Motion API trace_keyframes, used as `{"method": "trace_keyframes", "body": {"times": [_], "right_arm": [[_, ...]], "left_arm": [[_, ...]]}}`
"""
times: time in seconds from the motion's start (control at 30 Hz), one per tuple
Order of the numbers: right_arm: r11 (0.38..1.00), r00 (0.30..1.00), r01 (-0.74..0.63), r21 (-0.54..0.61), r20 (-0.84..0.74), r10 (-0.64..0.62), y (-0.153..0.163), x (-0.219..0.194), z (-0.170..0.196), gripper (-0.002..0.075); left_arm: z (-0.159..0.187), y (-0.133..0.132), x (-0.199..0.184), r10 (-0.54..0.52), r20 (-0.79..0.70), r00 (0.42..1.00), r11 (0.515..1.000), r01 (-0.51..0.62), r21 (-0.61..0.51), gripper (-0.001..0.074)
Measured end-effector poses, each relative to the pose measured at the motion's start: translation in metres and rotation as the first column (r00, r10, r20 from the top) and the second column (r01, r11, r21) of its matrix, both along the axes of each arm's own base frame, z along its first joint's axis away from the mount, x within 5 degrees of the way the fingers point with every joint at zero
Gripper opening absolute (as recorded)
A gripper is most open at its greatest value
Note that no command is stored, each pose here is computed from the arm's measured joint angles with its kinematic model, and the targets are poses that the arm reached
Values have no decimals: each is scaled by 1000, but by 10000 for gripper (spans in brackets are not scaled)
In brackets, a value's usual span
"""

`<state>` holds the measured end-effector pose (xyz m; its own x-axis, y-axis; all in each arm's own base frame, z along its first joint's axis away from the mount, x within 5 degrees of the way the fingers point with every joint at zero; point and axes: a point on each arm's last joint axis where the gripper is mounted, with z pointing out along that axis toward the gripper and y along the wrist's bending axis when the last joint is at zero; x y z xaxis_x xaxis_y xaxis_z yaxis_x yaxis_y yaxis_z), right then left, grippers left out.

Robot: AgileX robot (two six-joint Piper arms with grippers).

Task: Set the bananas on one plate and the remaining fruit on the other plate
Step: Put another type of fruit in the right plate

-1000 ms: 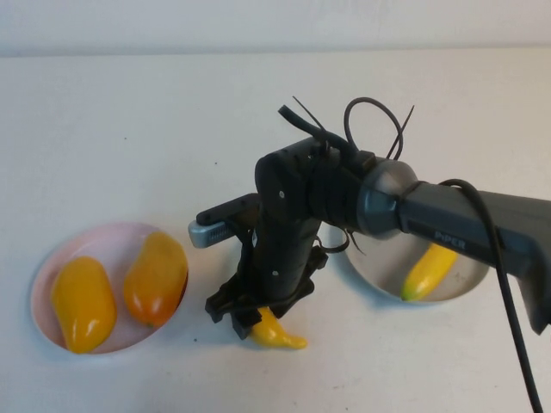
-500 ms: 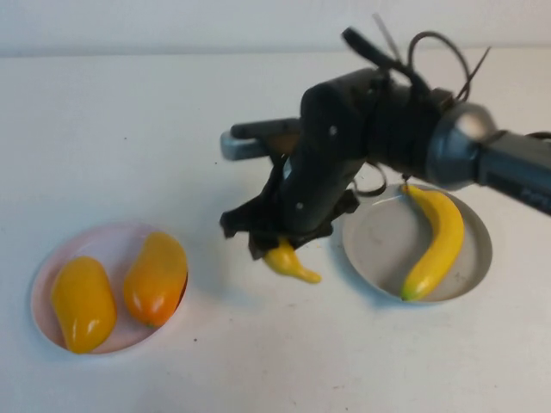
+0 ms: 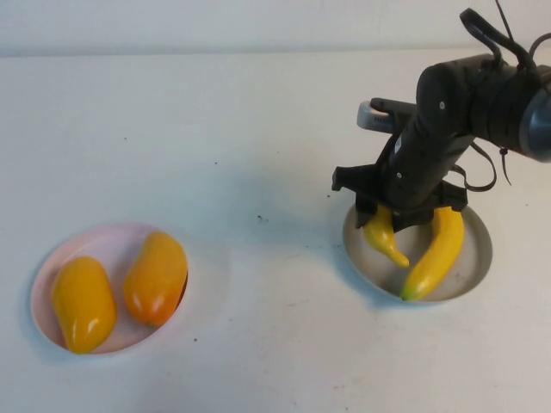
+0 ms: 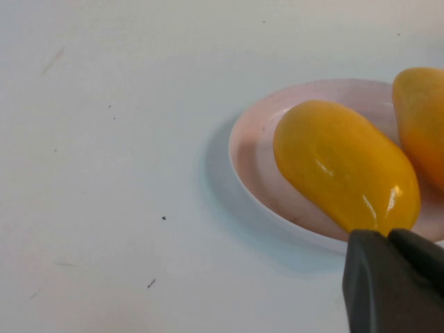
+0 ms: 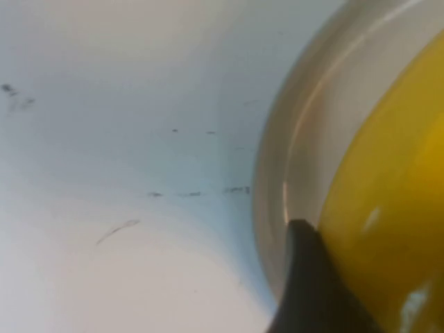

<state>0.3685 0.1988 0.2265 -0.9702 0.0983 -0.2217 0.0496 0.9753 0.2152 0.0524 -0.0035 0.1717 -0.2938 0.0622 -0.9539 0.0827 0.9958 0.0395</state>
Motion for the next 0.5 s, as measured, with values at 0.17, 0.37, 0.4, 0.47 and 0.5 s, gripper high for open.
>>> {"method": "trace_keyframes", "body": {"times": [0.17, 0.37, 0.4, 0.47, 0.5], "right_arm": [[1000, 998, 25, 5, -51, -25, 1, 1, -13, 317], [999, 996, 35, 10, -81, -34, 2, 0, -17, 398], [999, 996, 34, 9, -84, -33, 2, 0, -17, 416], [999, 995, 34, 7, -90, -33, 2, -1, -18, 434], [999, 996, 34, 8, -88, -33, 2, -1, -17, 439]], "left_arm": [[0, 0, 0, 0, 0, 1000, 1000, 0, 0, -1], [0, 0, 0, 0, 0, 1000, 1000, 0, 0, -1], [0, 0, 0, 0, 0, 1000, 1000, 0, 0, -1], [0, 0, 0, 0, 0, 1000, 1000, 0, 0, -1], [0, 0, 0, 0, 0, 1000, 1000, 0, 0, -1]]}}
